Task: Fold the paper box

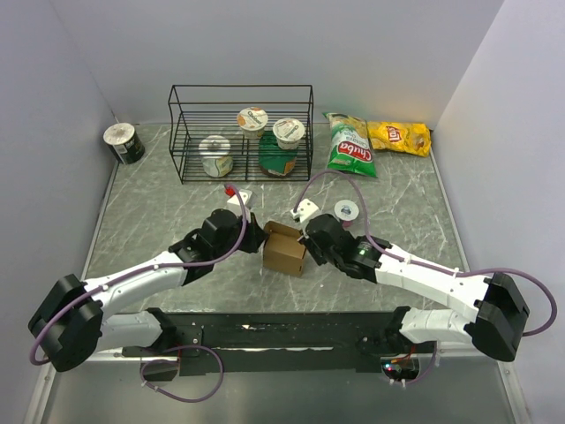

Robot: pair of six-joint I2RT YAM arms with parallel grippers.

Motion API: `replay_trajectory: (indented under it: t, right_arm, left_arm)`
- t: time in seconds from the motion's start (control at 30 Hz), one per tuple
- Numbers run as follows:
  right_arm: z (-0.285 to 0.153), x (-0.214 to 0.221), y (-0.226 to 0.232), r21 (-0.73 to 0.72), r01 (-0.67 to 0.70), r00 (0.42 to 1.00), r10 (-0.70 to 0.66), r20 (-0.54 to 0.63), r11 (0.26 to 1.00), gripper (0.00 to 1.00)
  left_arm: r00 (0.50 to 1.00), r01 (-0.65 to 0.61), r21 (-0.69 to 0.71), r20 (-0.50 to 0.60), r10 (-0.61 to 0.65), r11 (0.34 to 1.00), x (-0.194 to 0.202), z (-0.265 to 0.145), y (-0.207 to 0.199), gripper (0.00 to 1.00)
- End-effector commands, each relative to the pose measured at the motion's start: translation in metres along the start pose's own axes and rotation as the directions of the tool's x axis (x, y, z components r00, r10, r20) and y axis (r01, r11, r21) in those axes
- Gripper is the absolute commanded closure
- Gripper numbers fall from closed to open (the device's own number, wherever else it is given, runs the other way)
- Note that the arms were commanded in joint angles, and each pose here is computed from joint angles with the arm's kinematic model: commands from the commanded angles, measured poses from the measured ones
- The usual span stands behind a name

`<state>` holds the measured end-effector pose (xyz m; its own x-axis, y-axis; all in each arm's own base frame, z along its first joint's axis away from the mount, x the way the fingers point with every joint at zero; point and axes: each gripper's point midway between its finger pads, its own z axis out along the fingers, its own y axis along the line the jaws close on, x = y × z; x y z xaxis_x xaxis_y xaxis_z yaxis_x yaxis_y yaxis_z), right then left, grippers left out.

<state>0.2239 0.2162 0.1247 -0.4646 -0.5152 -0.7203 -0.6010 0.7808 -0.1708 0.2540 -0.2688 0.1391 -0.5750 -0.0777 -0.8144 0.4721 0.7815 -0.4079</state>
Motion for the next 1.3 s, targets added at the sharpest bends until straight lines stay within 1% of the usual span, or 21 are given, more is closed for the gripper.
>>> replay_trajectory:
  t: [0.0,0.23,0.57,0.63,0.7,0.83,1.0,1.07,1.27]
  right_arm:
    - [-0.001,-0.018,0.004,0.007,-0.015,0.999,0.015,0.051,1.000,1.00]
    - [-0.001,-0.018,0.006,0.022,-0.001,0.999,0.000,0.048,1.000,1.00]
    - [-0.003,-0.019,0.008,0.017,-0.006,0.999,0.005,0.049,1.000,1.00]
    - [-0.003,-0.019,0.007,0.018,-0.006,0.999,0.005,0.050,1.000,1.00]
    - [-0.004,-0.020,0.008,0.019,-0.005,0.999,0.004,0.051,1.000,1.00]
    - [-0.003,-0.021,0.008,0.021,-0.007,0.999,0.006,0.048,1.000,1.00]
    - [-0.001,-0.023,0.010,0.016,-0.018,0.999,0.017,0.042,1.000,1.00]
    - [-0.001,-0.024,0.011,0.016,-0.025,0.999,0.024,0.044,1.000,1.00]
    - [-0.008,-0.031,0.014,-0.004,-0.061,0.996,0.062,0.058,0.998,1.00]
  left_arm:
    - [0.996,0.071,0.076,0.048,-0.075,0.995,-0.023,-0.007,-0.026,0.97]
    - [0.994,0.090,0.079,0.048,-0.094,0.993,-0.026,-0.007,-0.029,0.97]
    - [0.999,0.041,0.057,0.014,-0.042,0.998,0.007,-0.011,-0.010,0.98]
    - [0.999,0.029,0.028,0.033,-0.030,0.999,0.007,-0.014,-0.002,0.98]
    - [0.999,0.020,0.036,0.042,-0.022,0.999,0.006,-0.015,-0.003,0.98]
    - [0.998,0.043,0.066,0.051,-0.047,0.997,0.008,-0.016,-0.007,0.98]
    - [0.995,0.091,0.091,0.030,-0.094,0.992,0.019,-0.010,-0.017,0.99]
    - [0.995,0.099,0.078,0.012,-0.101,0.992,0.025,-0.007,-0.018,0.99]
    - [0.996,0.092,0.012,0.004,-0.092,0.996,0.036,-0.007,-0.012,0.99]
